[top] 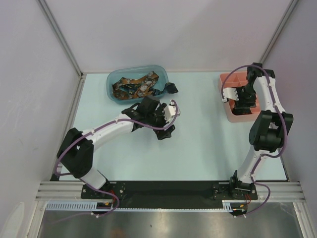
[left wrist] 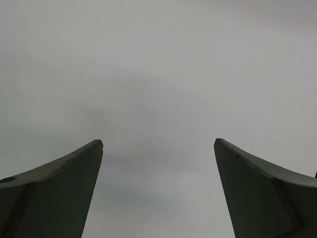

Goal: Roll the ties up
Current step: Place the tie in the storage box, then reset both arms

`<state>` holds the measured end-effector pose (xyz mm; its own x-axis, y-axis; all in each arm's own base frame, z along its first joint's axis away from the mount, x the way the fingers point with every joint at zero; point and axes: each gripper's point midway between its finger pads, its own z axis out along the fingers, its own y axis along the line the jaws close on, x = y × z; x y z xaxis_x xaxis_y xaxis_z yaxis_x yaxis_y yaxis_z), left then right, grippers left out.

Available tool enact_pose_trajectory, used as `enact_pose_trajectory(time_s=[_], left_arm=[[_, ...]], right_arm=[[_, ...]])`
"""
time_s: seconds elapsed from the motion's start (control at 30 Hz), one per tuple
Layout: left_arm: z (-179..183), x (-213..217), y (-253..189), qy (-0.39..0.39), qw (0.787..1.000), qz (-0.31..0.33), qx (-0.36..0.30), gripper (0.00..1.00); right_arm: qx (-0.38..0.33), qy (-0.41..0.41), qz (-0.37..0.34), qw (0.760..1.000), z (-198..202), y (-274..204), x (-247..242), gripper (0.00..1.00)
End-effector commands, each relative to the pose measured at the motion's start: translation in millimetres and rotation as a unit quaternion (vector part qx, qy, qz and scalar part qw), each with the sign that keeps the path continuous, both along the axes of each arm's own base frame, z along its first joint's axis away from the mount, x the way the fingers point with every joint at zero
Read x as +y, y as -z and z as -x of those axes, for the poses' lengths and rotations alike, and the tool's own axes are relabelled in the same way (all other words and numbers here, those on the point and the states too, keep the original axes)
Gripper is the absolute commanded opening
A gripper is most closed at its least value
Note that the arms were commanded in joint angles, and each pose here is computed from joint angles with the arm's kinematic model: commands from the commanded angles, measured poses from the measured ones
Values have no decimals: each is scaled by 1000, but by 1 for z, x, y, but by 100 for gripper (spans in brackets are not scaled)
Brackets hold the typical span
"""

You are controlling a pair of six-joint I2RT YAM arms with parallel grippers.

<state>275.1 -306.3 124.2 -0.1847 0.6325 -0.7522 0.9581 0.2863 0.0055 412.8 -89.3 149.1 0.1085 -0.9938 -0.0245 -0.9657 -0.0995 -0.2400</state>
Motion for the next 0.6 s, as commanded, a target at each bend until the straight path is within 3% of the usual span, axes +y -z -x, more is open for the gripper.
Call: enact_pose_trajectory(time_s=[0.0,0.13,0.23,0.27,0.37,0.4,0.43,0.47,0.5,0.53,0.57], left_arm=[[-5,3,-36,-15,999,39,-16,100],[-15,17,-53,-53,995,78,30,100],[-33,37,-61,-120,986,91,75,99],[-37,41,-62,-143,981,95,95,100],[-54,67,-65,-199,964,103,145,99],[-68,84,-69,-226,957,109,147,99],[-70,94,-64,-243,951,102,164,100],[-74,103,-65,-254,947,105,169,99],[-82,122,-64,-279,939,107,171,100],[-82,131,-61,-292,935,103,174,99],[-84,142,-60,-304,933,95,167,100]], right_arm=[[-76,0,-19,997,-4,-67,7,73],[-141,77,-84,983,-18,-104,25,87],[-158,197,-168,953,-25,-120,47,97],[-149,258,-208,932,-24,-120,60,100],[-122,333,-276,893,-20,-111,86,100],[-104,386,-312,862,-13,-111,99,100],[-103,398,-341,845,-18,-111,107,100],[-60,433,-347,830,-6,-81,114,100],[-35,475,-369,799,1,-71,122,100],[-33,477,-398,783,3,-69,131,100],[6,502,-392,771,22,-34,137,100]])
